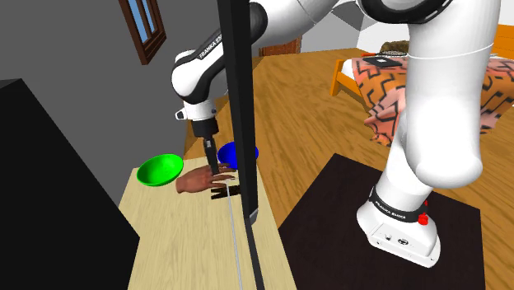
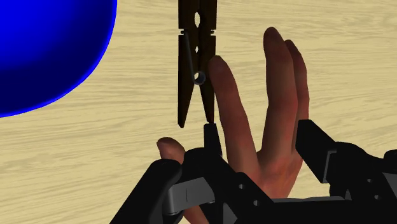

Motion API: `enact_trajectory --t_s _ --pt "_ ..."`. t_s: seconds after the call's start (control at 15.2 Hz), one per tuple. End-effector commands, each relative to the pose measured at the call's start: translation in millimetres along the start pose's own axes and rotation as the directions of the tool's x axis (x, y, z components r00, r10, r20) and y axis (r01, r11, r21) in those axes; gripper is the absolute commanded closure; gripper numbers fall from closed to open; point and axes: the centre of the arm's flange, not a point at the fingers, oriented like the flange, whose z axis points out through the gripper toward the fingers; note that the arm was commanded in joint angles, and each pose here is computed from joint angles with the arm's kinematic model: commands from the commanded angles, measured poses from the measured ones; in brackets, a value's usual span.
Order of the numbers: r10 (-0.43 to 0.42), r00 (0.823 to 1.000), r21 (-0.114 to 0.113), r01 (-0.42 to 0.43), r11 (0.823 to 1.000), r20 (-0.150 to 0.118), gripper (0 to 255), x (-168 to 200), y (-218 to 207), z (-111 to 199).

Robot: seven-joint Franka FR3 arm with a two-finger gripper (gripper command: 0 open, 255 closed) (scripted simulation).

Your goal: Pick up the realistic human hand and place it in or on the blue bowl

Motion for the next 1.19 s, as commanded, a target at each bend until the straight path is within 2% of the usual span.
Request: enact_trajectory --t_s 0.0,0.33,1.12 --pt "0.000 1.000 0.000 0.000 1.000 0.000 255 0 -4 -10" --pt "0.000 1.000 0.000 0.000 1.000 0.000 255 -1 -13 -34" --pt "0.000 1.000 0.000 0.000 1.000 0.000 255 -105 91 -92"
